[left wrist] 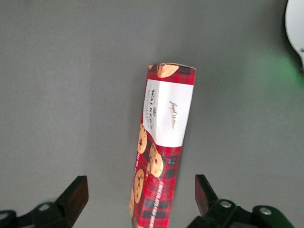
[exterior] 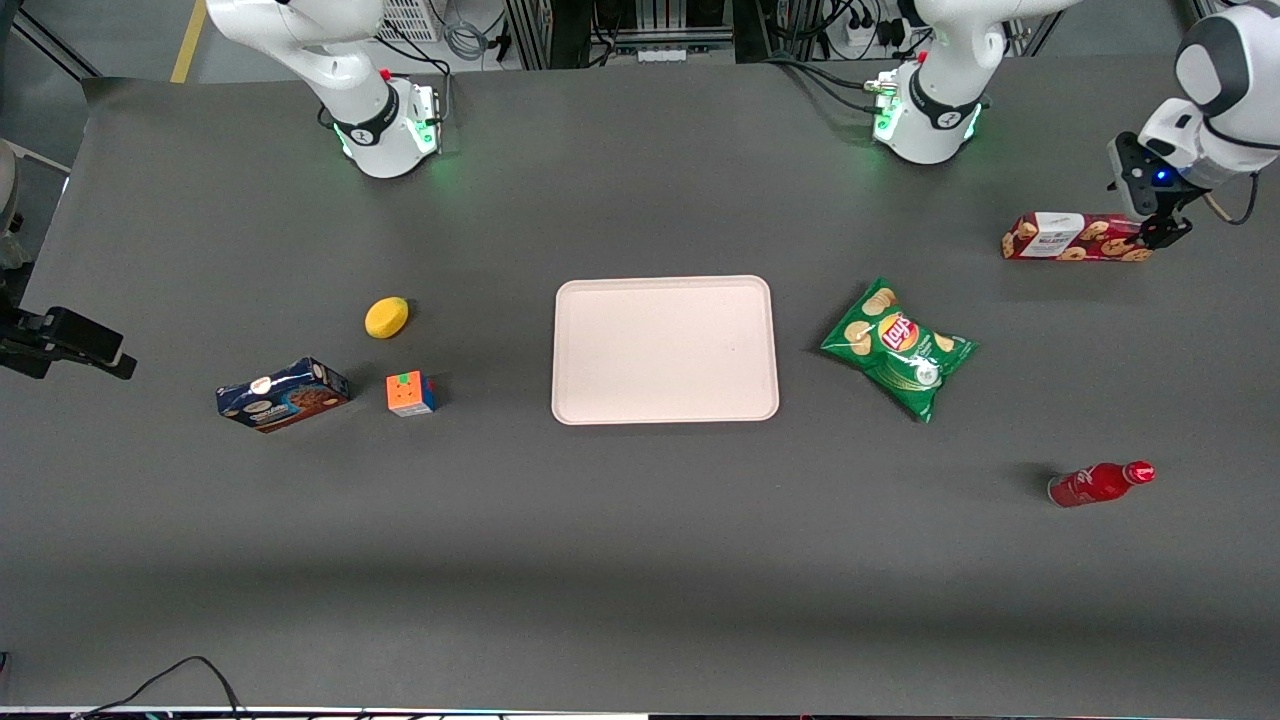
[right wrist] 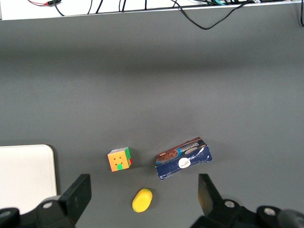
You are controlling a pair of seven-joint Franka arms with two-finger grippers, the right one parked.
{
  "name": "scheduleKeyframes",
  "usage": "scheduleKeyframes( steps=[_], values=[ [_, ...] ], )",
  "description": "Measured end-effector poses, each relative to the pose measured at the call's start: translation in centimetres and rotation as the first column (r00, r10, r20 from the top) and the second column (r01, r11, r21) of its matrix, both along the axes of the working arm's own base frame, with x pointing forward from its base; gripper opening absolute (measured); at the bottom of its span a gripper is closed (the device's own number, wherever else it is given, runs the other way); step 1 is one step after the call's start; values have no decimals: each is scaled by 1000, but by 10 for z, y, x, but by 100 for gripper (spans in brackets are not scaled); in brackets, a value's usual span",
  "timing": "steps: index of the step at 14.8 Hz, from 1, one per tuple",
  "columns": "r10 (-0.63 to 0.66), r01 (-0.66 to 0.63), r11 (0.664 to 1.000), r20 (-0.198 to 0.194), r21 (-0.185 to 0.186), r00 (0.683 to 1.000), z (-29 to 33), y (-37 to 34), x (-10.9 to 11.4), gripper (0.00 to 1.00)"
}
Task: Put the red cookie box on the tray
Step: 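Lower the left gripper and close it on the cookie box end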
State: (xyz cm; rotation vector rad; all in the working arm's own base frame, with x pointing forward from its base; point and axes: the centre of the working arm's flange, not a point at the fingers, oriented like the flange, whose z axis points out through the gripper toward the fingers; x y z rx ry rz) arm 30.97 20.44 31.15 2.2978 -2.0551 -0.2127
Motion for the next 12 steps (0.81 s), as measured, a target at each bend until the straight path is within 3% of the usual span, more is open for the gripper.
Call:
scheduleKeyframes(
  steps=[4, 9, 12],
  values=[
    [-30, 30, 1000, 18, -4, 999, -35, 1, -4, 100],
    [-56, 56, 998, -11, -18, 998, -54, 15, -15, 100],
    [-64, 64, 998, -8, -18, 998, -56, 20, -18, 100]
  ],
)
